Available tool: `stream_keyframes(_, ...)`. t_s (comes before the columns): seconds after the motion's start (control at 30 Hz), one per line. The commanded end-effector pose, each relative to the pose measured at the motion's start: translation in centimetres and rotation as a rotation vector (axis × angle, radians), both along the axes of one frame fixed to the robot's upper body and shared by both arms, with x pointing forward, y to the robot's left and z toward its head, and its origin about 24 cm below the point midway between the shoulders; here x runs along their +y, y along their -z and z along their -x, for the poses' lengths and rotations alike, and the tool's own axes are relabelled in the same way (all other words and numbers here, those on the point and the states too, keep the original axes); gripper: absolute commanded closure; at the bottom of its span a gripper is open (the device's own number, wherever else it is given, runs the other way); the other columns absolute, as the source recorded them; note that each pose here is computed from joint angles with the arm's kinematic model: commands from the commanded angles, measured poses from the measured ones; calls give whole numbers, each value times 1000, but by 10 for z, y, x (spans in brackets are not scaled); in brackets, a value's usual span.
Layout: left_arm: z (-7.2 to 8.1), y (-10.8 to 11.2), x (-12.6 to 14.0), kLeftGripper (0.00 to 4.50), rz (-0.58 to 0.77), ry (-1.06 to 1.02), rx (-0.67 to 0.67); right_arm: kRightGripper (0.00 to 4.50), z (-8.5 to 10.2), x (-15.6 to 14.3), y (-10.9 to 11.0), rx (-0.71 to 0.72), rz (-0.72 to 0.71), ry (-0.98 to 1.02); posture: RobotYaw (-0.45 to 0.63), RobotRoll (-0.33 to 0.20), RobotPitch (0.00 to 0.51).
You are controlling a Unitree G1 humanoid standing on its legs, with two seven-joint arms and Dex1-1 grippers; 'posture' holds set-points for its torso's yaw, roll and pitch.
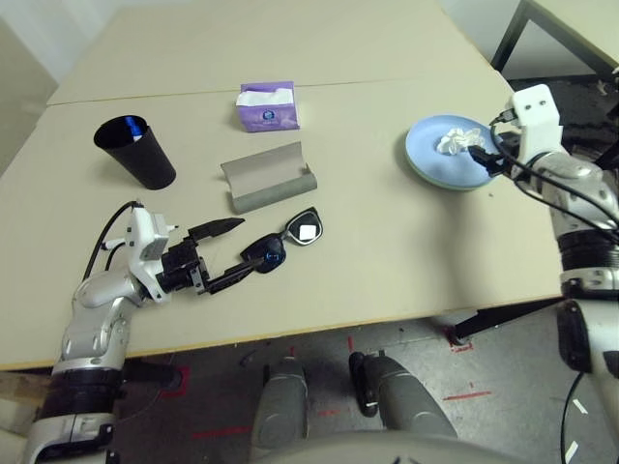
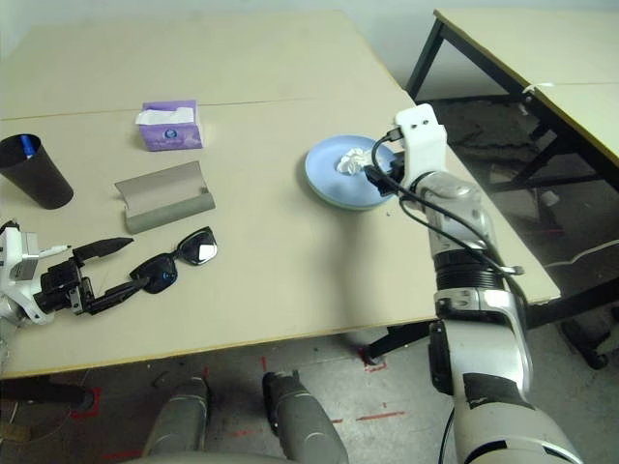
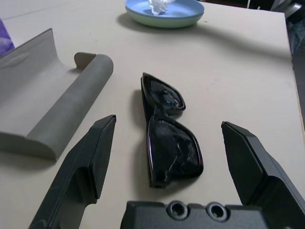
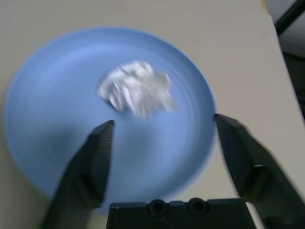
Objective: Organize and tidy the items on the table.
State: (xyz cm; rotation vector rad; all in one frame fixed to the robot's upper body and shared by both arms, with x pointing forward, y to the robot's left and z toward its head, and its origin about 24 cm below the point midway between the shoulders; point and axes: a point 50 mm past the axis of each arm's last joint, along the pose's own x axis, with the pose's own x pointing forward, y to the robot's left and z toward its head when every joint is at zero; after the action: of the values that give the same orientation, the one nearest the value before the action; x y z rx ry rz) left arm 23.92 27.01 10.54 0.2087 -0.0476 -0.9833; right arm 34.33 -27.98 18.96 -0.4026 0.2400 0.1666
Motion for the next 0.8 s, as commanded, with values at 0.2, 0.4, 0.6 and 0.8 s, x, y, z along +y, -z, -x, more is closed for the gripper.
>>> stream_keyframes(0.2, -4, 0, 13, 0, -38, 5, 17, 28, 51, 39, -53, 55, -16, -157, -63, 0, 170)
stream_keyframes(0.4, -7, -3, 27, 0, -79, -3, 21, 28, 60, 160, -57, 47, 145, -675, -43, 0, 182)
stream_keyframes(0.6, 2, -2, 33, 0, -95, -12, 20, 28, 62, 235, -25, 84, 427, -1081, 0, 0, 190)
stream_keyframes(0.8, 11, -6, 43, 0, -98, -57, 14, 28, 72, 277, -11, 153, 607, -1371, 29, 0, 197)
